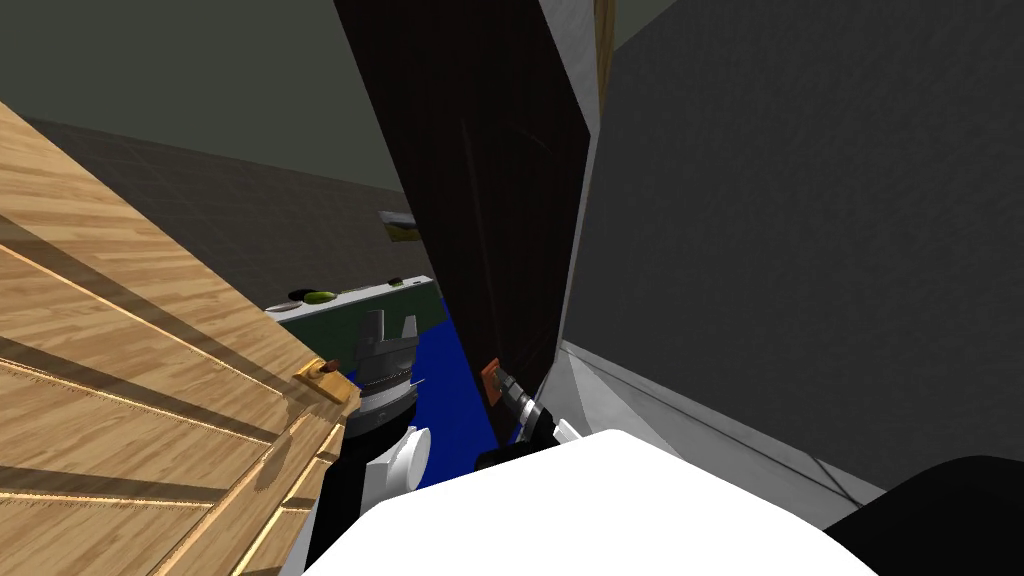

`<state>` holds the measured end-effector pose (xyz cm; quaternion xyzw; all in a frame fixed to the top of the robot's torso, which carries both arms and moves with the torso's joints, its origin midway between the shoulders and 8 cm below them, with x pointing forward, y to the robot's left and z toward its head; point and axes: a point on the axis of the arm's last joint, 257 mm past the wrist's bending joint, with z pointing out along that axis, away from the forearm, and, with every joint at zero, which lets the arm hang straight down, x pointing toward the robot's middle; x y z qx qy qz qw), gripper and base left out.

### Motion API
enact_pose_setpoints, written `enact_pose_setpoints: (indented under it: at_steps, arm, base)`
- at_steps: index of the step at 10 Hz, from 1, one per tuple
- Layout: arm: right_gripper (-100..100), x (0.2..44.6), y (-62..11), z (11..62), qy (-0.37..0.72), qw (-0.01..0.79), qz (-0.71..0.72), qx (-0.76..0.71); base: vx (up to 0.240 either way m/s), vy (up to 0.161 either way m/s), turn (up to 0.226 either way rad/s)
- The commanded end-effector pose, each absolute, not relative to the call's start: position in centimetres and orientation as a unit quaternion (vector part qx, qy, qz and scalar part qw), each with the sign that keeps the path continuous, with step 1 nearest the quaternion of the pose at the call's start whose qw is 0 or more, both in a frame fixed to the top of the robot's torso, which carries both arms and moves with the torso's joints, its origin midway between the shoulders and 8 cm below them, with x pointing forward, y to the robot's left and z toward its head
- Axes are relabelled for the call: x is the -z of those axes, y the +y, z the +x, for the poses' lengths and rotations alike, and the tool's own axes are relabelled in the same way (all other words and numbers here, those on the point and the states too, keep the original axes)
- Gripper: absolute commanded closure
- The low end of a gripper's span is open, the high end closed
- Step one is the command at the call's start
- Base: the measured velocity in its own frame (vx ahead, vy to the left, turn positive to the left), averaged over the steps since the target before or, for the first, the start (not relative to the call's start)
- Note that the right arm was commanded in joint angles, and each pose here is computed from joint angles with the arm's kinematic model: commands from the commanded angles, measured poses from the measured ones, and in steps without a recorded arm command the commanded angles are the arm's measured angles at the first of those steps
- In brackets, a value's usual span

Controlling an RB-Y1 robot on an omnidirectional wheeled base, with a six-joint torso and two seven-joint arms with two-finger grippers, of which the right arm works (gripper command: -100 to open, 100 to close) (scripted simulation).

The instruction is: Push the door open

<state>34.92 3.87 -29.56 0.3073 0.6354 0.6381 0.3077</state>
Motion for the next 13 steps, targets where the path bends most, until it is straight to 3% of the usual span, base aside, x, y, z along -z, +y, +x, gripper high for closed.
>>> enact_pose_setpoints:
  at_steps: [1,6,13]
  arm:
    - [100,29.6,3.9,34.9,0.636,0.307,0.307,-0.638]
    - [100,29.6,3.9,34.9,0.636,0.307,0.307,-0.638]
    - [100,30.1,1.0,38.2,0.63,0.341,0.328,-0.616]
  base:
    - [-0.005,-0.005,-0.018]
    - [-0.012,-0.01,0.0]
    - [0.1,0.151,-0.055]
